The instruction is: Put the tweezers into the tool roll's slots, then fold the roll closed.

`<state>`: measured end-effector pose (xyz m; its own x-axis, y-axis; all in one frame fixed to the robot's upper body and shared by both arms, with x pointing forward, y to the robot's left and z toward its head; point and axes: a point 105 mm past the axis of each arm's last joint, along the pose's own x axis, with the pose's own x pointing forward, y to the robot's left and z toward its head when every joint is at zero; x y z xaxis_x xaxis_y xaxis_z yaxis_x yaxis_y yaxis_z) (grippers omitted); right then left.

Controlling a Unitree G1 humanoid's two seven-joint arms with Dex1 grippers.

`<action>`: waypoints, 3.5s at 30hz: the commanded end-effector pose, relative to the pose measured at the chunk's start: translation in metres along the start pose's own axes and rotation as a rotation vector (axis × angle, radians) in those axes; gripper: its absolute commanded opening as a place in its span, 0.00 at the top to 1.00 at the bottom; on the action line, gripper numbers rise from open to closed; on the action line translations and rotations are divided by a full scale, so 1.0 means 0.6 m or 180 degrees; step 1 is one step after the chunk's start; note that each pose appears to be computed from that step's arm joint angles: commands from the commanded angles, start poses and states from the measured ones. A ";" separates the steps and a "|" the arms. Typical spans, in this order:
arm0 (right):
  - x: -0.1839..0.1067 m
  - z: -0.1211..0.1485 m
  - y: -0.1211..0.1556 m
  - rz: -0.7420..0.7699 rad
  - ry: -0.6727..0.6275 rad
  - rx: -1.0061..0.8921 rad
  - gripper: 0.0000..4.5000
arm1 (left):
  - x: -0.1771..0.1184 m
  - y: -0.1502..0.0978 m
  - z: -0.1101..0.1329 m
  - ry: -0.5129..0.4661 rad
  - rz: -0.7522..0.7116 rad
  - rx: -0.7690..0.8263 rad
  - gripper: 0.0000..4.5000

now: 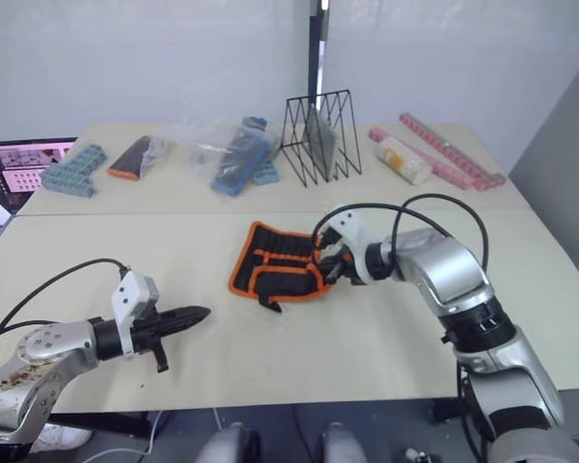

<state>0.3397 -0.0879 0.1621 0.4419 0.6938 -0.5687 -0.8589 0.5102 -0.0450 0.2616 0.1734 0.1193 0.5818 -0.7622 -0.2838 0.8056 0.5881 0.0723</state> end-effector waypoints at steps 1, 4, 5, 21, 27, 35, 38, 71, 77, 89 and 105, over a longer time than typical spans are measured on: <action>-0.008 0.022 0.011 0.0097 -0.0071 -0.0093 0.99 | 0.002 -0.004 0.016 -0.0088 -0.0020 0.0128 1.00; -0.020 -0.005 0.000 0.0124 0.0122 0.0292 0.99 | 0.001 -0.008 0.016 -0.0099 -0.0038 0.0109 1.00; -0.023 -0.012 -0.003 0.0126 0.0164 0.0388 0.99 | 0.000 -0.009 0.016 -0.0100 -0.0042 0.0104 1.00; -0.055 -0.175 -0.020 0.0364 0.0166 0.2409 0.62 | 0.009 -0.006 0.013 -0.0060 -0.0168 0.0140 1.00; -0.059 -0.173 -0.045 0.0402 -0.0322 0.2981 0.26 | 0.006 -0.001 0.018 -0.0081 -0.0160 0.0125 1.00; -0.055 -0.174 -0.065 0.0395 -0.0472 0.3154 0.26 | 0.004 0.001 0.018 -0.0054 -0.0145 0.0149 1.00; -0.053 -0.167 -0.067 0.0451 -0.0564 0.3175 0.26 | 0.004 0.001 0.017 -0.0043 -0.0143 0.0155 1.00; -0.084 -0.098 -0.055 0.0670 -0.1184 0.3163 0.99 | 0.040 -0.047 0.053 -0.0370 -0.0728 0.0087 1.00; -0.083 -0.093 -0.056 0.0643 -0.1190 0.3156 0.99 | 0.058 -0.064 0.070 -0.0477 -0.0933 0.0153 1.00; -0.057 -0.027 -0.031 0.0799 -0.1100 0.2940 0.99 | 0.056 -0.058 0.063 -0.0443 -0.0874 0.0156 1.00; 0.040 -0.053 -0.016 0.0506 -0.0431 0.2978 0.99 | 0.008 -0.046 0.040 -0.0346 -0.0383 0.0064 1.00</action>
<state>0.3448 -0.0938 0.1159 0.3948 0.8201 -0.4143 -0.3630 0.5534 0.7496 0.2473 0.1483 0.1273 0.4900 -0.8456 -0.2117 0.8680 0.4958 0.0287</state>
